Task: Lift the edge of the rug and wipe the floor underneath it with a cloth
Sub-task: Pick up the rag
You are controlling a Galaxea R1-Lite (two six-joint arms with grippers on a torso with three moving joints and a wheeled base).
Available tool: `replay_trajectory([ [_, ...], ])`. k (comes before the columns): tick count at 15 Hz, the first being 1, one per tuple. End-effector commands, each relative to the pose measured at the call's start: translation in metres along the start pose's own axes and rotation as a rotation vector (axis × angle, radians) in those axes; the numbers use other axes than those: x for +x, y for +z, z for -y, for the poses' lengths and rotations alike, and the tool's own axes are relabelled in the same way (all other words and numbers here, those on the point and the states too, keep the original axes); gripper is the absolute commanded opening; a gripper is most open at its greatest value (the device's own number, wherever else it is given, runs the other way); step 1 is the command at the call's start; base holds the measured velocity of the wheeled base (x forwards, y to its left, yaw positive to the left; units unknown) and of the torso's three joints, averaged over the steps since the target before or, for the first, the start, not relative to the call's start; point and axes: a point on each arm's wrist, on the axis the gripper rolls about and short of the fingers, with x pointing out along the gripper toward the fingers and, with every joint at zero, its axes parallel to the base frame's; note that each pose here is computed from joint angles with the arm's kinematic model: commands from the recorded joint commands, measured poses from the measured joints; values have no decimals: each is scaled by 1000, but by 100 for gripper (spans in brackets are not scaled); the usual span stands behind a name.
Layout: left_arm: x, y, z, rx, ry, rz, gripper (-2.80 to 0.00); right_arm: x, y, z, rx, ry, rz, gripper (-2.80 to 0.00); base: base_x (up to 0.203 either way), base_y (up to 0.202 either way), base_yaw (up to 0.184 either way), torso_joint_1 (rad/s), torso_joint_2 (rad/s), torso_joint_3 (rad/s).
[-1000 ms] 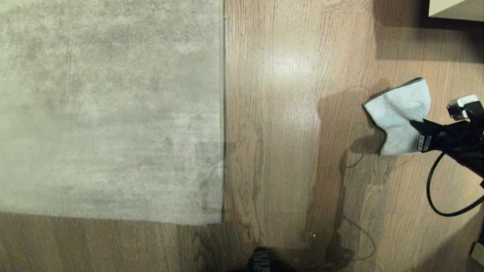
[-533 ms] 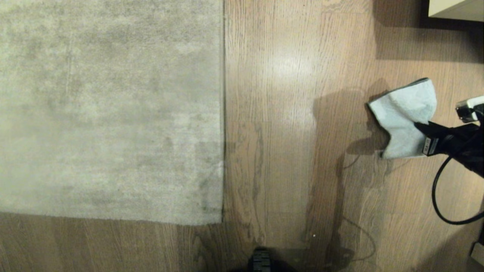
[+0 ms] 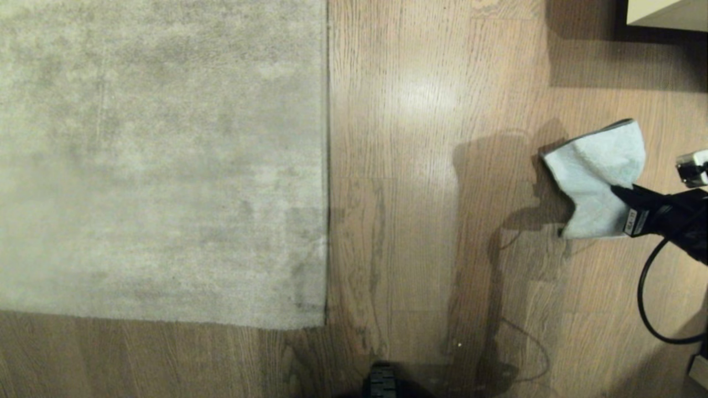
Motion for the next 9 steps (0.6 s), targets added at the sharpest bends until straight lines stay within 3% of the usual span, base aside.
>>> replay_trajectory([
  [1,0,0,0,-1,0,0,-280,-5,9,0,-13,-7,33,-280,0,0,0,0,0,0],
  [9,0,0,0,-1,0,0,-280,-48,11,-15,-9,-4,16,-280,0,0,0,0,0,0],
])
